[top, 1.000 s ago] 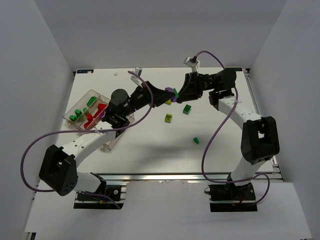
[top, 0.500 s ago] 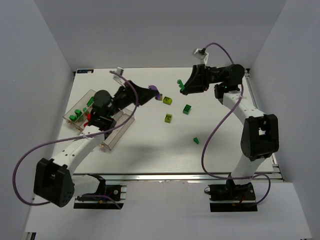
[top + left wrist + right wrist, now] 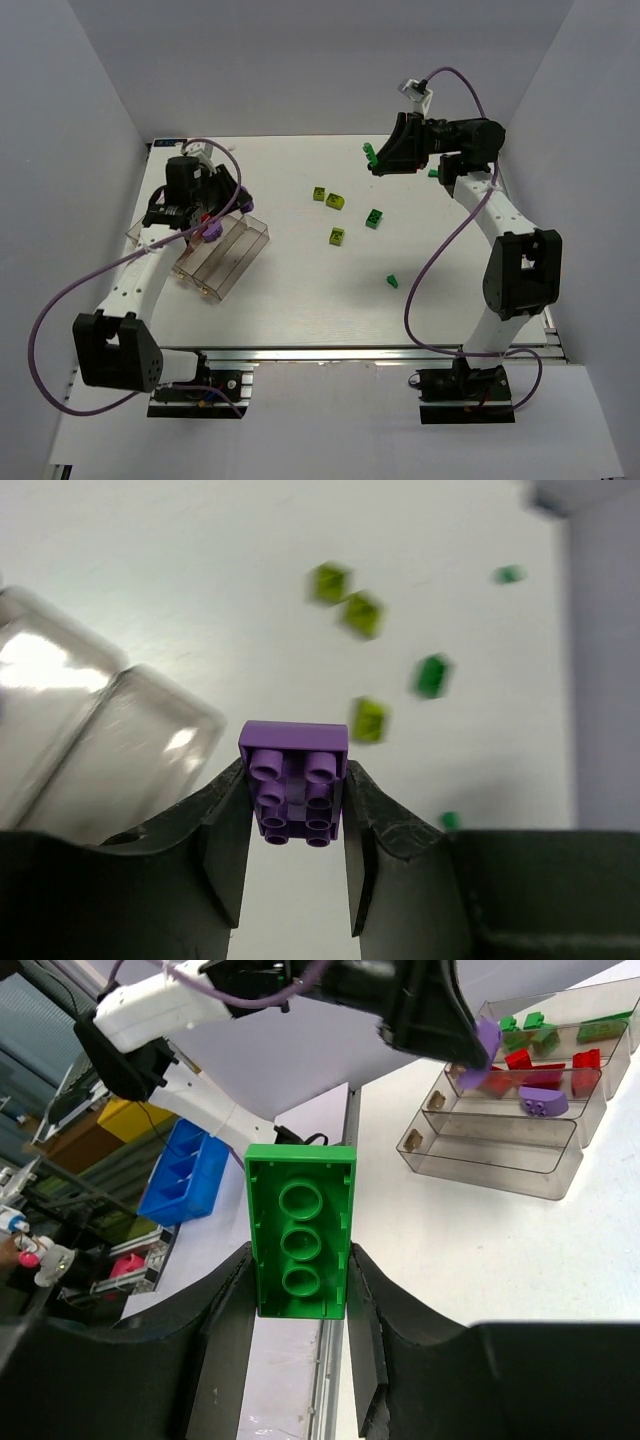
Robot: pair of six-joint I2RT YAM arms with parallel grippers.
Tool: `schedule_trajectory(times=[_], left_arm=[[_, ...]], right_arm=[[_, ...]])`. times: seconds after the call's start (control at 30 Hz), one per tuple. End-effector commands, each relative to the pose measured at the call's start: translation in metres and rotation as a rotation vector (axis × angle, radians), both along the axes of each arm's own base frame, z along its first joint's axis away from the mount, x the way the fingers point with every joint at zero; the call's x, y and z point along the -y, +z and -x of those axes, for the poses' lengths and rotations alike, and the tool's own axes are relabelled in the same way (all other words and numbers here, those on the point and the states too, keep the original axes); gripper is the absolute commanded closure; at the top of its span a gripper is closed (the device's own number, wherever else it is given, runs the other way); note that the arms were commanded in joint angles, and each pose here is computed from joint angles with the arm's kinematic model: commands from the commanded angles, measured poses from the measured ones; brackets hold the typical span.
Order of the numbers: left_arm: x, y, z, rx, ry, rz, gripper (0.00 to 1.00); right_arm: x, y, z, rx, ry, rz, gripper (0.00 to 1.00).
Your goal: Sort the legos into containers by color
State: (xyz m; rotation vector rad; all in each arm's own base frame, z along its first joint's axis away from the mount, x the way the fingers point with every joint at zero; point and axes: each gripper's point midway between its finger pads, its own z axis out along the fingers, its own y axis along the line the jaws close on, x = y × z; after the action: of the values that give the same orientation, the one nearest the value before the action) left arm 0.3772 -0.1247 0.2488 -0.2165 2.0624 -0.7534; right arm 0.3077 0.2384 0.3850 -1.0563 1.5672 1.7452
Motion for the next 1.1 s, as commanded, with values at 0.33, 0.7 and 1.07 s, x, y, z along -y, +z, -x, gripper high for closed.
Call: schedule_trajectory(times=[0.33,0.7,1.07], left_arm=[[-0.117,-0.092,0.024,-0.421,0.246,-0.646,1.0],[-0.145,-0.136,0.01,-0.566,0.227,-0.83,0.99],[-0.155,-0.154,0.005,-0.629,0.261,-0.875,0.47]], right_arm=[[-0.042,0.067,0.031,0.284,0.121,-0.093,1.0],[-0.065,0.077,0.016,0.484,-0.085,-0.079,1.0],[-0.069,0.032,0.008,0.588,-0.247,0.073,1.0]])
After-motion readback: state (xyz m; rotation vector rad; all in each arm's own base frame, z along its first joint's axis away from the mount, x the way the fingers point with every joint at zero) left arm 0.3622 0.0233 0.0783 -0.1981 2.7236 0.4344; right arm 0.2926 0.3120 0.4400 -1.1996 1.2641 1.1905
